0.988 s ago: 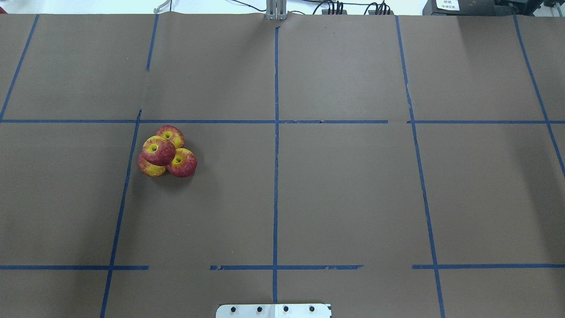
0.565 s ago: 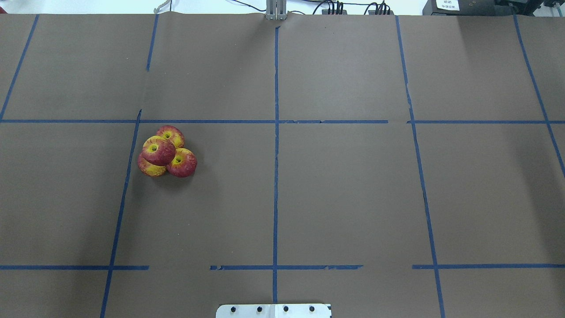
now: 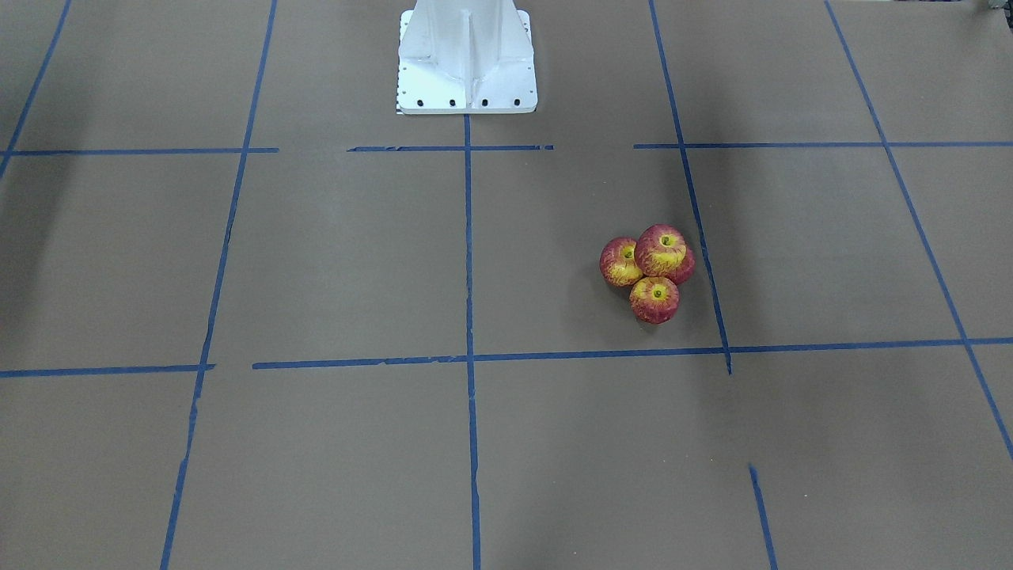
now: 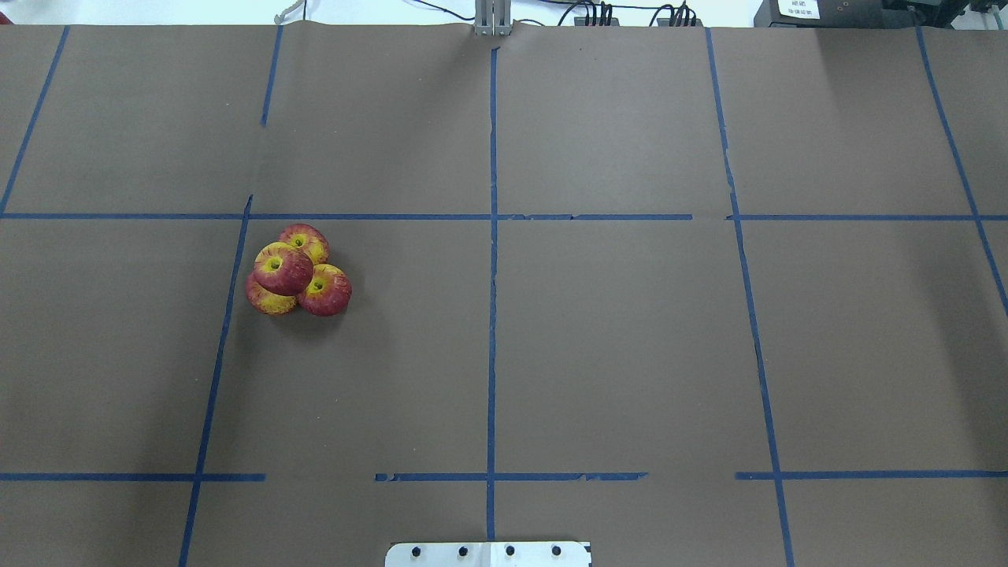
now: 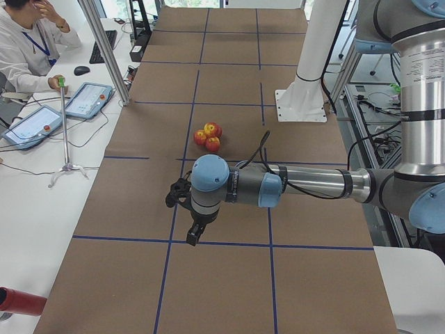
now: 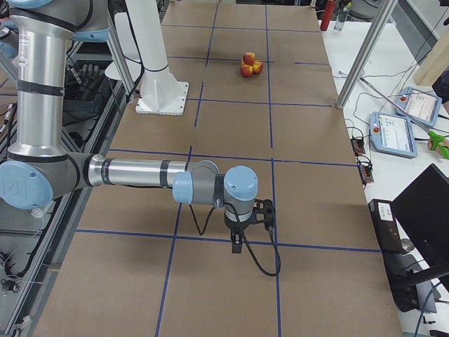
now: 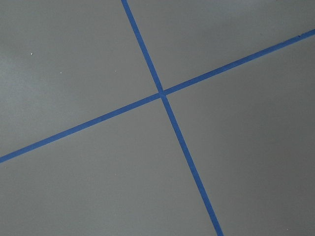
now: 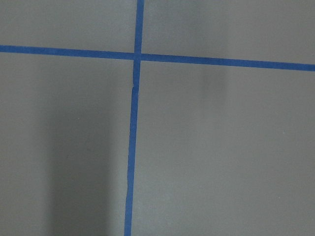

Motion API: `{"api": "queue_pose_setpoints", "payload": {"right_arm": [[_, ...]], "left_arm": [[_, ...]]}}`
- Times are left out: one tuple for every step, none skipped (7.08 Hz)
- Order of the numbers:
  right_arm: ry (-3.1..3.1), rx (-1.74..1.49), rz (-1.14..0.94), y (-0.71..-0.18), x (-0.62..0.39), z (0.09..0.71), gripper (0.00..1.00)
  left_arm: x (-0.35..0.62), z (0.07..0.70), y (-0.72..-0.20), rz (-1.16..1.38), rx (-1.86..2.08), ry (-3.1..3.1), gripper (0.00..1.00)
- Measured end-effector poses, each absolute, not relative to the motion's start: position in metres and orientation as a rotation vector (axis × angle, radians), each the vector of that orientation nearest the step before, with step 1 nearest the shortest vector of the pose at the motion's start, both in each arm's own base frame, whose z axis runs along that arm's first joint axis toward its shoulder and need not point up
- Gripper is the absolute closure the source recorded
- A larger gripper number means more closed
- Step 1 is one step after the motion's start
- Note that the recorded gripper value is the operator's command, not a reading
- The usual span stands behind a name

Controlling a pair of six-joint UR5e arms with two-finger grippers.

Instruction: Stack apples

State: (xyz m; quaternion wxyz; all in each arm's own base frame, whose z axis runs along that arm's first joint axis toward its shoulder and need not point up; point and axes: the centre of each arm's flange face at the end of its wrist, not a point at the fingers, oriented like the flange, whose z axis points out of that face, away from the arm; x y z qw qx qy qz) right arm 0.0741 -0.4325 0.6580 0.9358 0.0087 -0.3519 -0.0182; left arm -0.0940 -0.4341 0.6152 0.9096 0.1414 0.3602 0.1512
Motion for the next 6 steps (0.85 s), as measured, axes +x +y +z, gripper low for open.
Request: {"api": "queue_pose_setpoints", "payload": {"right_arm": [[-0.719,0.018,-0.037,-0.4325,0.0741,0.6580,0.00],[-0.719,0.018,-0.037,-0.4325,0.0741,0.6580,0.00],[-0.719,0.018,-0.037,-0.4325,0.0741,0.6580,0.00],[-0.719,0.018,-0.037,-0.4325,0.0741,0.6580,0.00],[-0.719,0.018,-0.037,-0.4325,0.0741,0.6580,0.00],[-0.719,0.018,-0.037,-0.4325,0.0741,0.6579,0.00]], "left_arm": [[-0.0947,0.6147,-0.4333,0.311,0.293,0.742,0.00],[-0.0953,0.6149,-0.4327,0.309,0.293,0.742,0.00],[-0.0958,0.6143,-0.4323,0.308,0.294,0.741,0.00],[-0.0959,0.6144,-0.4327,0.308,0.294,0.741,0.00],[-0.0957,0.6150,-0.4347,0.308,0.293,0.742,0.00],[-0.0956,0.6144,-0.4376,0.309,0.295,0.741,0.00]]}}
